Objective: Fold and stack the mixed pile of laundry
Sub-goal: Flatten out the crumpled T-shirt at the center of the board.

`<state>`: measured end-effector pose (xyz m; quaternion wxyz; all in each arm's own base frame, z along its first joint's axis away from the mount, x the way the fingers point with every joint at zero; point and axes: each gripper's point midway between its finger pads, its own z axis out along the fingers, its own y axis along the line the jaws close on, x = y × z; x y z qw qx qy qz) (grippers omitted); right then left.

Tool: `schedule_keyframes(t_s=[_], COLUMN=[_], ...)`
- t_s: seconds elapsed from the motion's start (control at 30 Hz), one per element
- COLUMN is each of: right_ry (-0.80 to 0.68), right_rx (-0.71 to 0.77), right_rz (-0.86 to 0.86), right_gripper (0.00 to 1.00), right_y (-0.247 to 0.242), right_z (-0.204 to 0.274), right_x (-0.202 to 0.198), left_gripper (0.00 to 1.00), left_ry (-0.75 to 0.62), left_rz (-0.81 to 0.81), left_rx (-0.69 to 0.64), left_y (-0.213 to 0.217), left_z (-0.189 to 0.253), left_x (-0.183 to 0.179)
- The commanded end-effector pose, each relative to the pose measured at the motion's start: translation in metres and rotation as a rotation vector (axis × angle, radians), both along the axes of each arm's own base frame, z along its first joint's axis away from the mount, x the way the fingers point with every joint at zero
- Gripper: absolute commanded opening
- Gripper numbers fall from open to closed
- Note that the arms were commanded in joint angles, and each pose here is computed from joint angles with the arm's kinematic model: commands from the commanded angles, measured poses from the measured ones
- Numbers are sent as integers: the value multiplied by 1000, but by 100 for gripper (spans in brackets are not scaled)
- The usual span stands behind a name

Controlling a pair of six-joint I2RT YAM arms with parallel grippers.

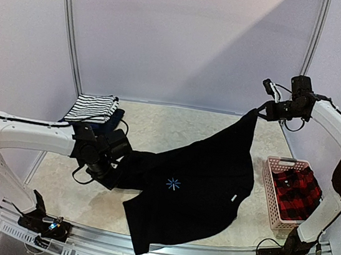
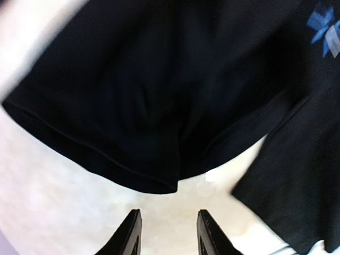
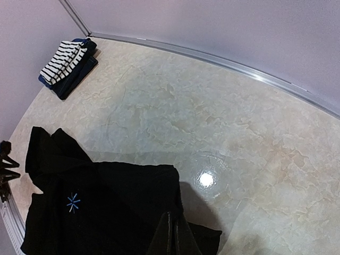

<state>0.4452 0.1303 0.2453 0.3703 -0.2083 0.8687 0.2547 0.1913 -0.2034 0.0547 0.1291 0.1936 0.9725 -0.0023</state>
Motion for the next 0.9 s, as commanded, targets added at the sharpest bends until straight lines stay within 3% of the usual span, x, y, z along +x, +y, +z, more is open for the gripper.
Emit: schedule_keyframes(t_s=[0.0,0.13,0.27,0.43,0.63,0.87], right_ry=[-38,-43,-41,-43,-29,-19], right_rx=[6,6,13,13,17,17], right_rz=[27,32,41,47,53,55], right_gripper=[0,0,0,0,0,0], right_y=[2,3,4,4,6,6], right_z=[7,7,7,7,1,-3], right_x=[-8,-12,-14,-15,-14,-13], left_gripper=[36,36,38,39,41,41], left_ry=[-143,-174,-85,29,67,124], left_rz=[14,-6,4,30,17,12], left_rx=[15,31,84,25,-15,35], left_y=[9,18,27,12,-4,-5], left_z=[63,83,66,39,30,11], left_x=[36,61,68,55,37,27])
